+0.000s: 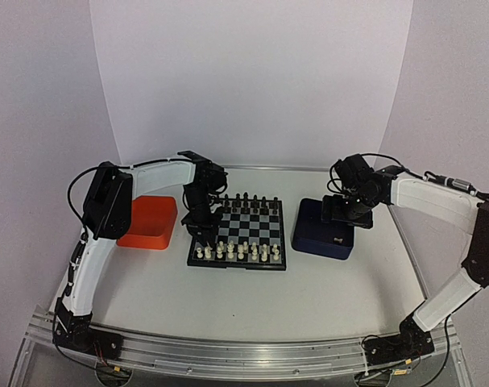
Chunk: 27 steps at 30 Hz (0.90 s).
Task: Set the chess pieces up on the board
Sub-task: Place the chess piece on the chessboard.
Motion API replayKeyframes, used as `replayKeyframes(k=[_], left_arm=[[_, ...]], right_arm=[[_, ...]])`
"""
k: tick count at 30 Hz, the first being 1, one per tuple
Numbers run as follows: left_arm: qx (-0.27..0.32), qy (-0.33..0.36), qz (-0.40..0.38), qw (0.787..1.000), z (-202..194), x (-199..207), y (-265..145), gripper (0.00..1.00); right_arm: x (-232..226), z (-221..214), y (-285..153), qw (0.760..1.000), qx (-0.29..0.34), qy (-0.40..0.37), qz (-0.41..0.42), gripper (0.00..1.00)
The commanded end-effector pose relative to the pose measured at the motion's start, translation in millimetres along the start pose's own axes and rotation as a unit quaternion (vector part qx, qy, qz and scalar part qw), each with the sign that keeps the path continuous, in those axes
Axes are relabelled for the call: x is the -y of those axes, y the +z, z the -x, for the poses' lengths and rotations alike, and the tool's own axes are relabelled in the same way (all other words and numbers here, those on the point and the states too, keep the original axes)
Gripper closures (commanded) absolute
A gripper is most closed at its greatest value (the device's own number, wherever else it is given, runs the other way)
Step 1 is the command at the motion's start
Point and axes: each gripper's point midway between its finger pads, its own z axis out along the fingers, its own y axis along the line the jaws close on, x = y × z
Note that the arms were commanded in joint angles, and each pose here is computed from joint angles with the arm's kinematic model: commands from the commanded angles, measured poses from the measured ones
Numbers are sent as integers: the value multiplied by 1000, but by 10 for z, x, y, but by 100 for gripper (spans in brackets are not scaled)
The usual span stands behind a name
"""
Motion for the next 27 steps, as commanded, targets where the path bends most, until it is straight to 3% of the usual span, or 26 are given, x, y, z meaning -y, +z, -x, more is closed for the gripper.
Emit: replayKeyframes(k=[1,9,12,15,17,21,27], left_arm=[[20,7,-3,1000,101,41,-138,74],[87,18,-10,996,314,180,-529,63],[118,15,4,993,376,177,-733,53],[160,6,24,987,428,144,-998,35],[204,-3,36,978,476,136,-1255,6],[332,-24,49,942,592,132,-1964,0],[542,-31,13,840,675,165,-2886,0]], right_arm=[[50,-17,-19,1000,-3,11,-4,3],[41,0,-58,1000,1,15,0,3],[43,19,-84,1000,5,18,2,3],[45,41,-116,1000,11,20,3,2],[52,50,-121,1000,13,20,2,2],[42,21,-76,1000,0,20,8,2],[59,46,40,997,-37,48,37,2]])
